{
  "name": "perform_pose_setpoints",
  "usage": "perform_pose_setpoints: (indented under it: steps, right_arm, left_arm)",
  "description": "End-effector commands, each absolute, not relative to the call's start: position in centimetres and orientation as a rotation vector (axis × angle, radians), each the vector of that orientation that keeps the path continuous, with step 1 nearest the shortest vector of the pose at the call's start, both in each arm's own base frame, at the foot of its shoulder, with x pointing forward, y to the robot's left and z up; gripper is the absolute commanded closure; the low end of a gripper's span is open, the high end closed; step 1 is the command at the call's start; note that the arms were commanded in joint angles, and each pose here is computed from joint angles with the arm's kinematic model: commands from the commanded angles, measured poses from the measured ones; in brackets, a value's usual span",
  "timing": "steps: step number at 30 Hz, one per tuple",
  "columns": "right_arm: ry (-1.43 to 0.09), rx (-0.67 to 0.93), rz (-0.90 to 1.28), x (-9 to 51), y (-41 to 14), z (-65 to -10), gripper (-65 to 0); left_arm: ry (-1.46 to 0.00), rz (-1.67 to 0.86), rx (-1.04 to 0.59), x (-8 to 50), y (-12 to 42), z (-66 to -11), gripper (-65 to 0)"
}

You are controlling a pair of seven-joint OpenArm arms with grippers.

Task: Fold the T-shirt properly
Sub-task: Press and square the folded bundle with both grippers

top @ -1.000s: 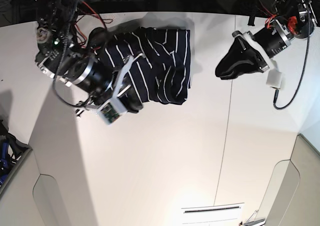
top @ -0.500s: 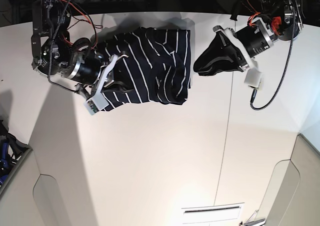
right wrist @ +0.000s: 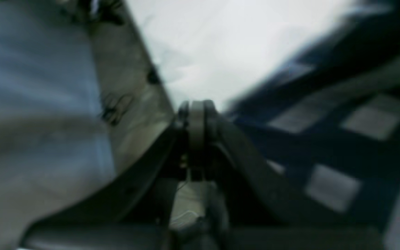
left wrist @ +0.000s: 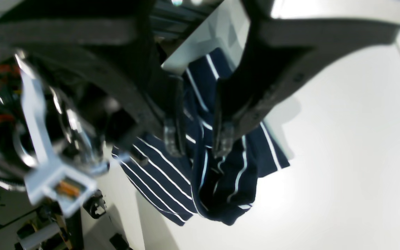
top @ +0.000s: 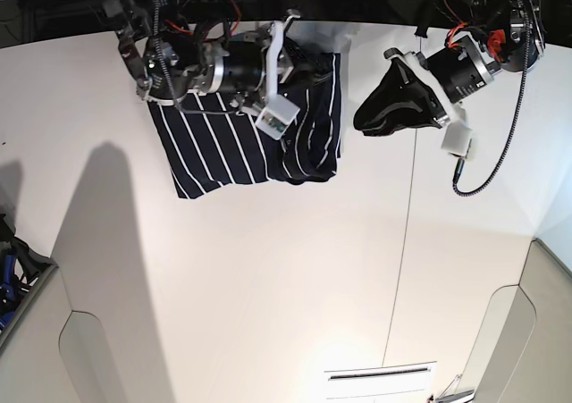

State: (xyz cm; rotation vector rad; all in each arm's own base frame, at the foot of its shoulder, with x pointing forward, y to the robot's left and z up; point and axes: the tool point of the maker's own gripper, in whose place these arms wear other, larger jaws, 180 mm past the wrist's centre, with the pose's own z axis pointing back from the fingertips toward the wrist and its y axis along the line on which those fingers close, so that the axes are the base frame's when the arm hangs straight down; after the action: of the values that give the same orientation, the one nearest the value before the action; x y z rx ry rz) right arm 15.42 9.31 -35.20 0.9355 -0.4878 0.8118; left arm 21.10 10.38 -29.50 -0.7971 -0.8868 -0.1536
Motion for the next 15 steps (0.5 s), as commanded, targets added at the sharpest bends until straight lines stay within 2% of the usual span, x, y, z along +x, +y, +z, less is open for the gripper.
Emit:
perform_pose_setpoints:
  steps: [1, 8, 12, 15]
  right_arm:
    - [-0.534, 0.982, 0.825, 15.5, 10.6, -33.7, 0.0]
    - [-0.619, 0.976, 0.811, 17.3, 12.0, -32.1, 0.0]
    - [-0.751, 0.942, 0.718, 21.1, 10.1, -30.2, 0.0]
    - [-0.848, 0.887, 0.642, 24.7, 7.7, -28.8, 0.0]
  left_arm:
    - [-0.95, -0.157, -0.804, 21.7, 10.8, -28.0, -14.8]
    - [-0.982, -0.103, -0.746, 21.8, 13.6, -27.7, -14.7]
    - [-0.942, -0.112, -0.767, 21.1, 13.3, -28.0, -8.6]
    - [-0.916, -0.127, -0.823, 20.4, 12.3, -27.7, -8.6]
